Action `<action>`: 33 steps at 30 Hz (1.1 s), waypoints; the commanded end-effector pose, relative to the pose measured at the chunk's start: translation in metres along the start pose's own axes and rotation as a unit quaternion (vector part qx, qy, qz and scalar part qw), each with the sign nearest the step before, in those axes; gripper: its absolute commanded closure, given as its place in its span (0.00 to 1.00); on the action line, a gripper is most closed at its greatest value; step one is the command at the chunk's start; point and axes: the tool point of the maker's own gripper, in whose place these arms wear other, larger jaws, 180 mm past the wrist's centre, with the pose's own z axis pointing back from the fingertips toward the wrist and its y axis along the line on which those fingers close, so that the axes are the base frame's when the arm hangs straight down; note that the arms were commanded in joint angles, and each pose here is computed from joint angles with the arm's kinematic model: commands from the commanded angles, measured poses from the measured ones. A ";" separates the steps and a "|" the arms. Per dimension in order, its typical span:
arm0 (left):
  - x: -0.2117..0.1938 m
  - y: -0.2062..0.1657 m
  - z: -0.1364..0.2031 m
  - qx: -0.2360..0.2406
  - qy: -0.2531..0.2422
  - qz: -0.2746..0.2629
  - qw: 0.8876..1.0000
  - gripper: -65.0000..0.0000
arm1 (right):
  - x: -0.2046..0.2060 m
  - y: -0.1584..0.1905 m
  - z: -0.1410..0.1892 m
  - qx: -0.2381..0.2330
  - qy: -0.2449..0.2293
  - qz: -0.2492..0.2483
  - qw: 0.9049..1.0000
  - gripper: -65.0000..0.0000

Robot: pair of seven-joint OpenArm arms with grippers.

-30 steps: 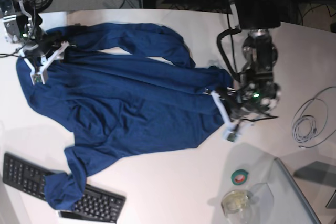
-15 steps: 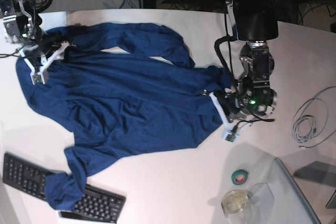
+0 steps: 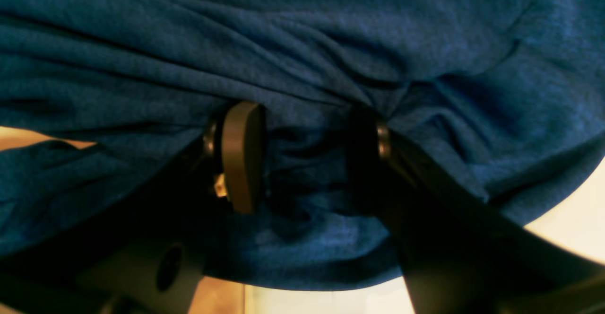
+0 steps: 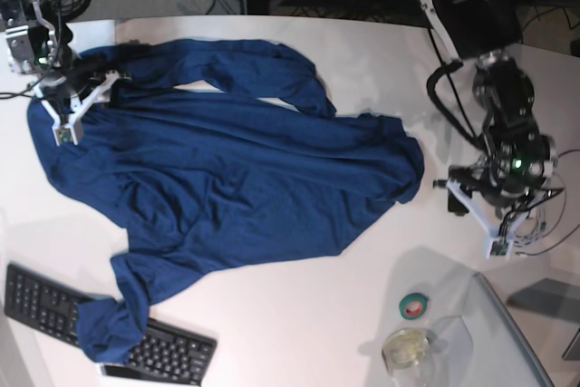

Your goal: Layout the t-shirt on the table in an organized manner, then fold the t-shirt properly

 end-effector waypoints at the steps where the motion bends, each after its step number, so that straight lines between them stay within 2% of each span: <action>1: 0.005 -0.003 0.008 -0.006 -0.022 -0.001 1.000 0.37 | 0.003 -0.008 0.002 -0.010 0.000 0.004 1.000 0.57; 4: -0.021 -0.024 0.020 -0.060 -0.029 0.034 0.997 0.37 | 0.003 -0.008 0.002 -0.010 0.000 0.003 1.000 0.57; 8: -0.056 -0.046 0.025 -0.134 -0.073 0.100 0.983 0.37 | 0.004 -0.008 0.002 -0.010 -0.001 0.003 1.000 0.57; 11: -0.083 -0.050 0.019 -0.143 -0.104 0.150 0.973 0.37 | 0.004 -0.007 0.002 -0.009 -0.001 0.003 1.000 0.57; 14: -0.103 -0.051 0.009 -0.142 -0.106 0.179 0.968 0.37 | 0.005 -0.008 0.002 -0.010 -0.002 0.003 1.000 0.57; 19: -0.106 -0.079 0.008 -0.208 -0.115 0.173 0.956 0.38 | 0.011 -0.007 0.001 -0.010 -0.007 0.003 1.000 0.57; 26: -0.116 -0.099 -0.008 -0.223 -0.089 0.201 0.950 0.38 | 0.011 -0.007 0.001 -0.010 -0.007 0.003 1.000 0.57; 30: -0.120 -0.131 -0.016 -0.260 -0.065 0.189 0.945 0.39 | 0.010 -0.008 0.001 -0.011 -0.006 0.003 1.000 0.57; 31: -0.121 -0.135 -0.016 -0.265 -0.063 0.188 0.944 0.42 | 0.010 -0.008 0.001 -0.011 -0.006 0.003 1.000 0.57; 33: -0.120 -0.135 -0.017 -0.266 -0.063 0.186 0.944 0.63 | 0.010 -0.008 0.001 -0.011 -0.006 0.003 1.000 0.57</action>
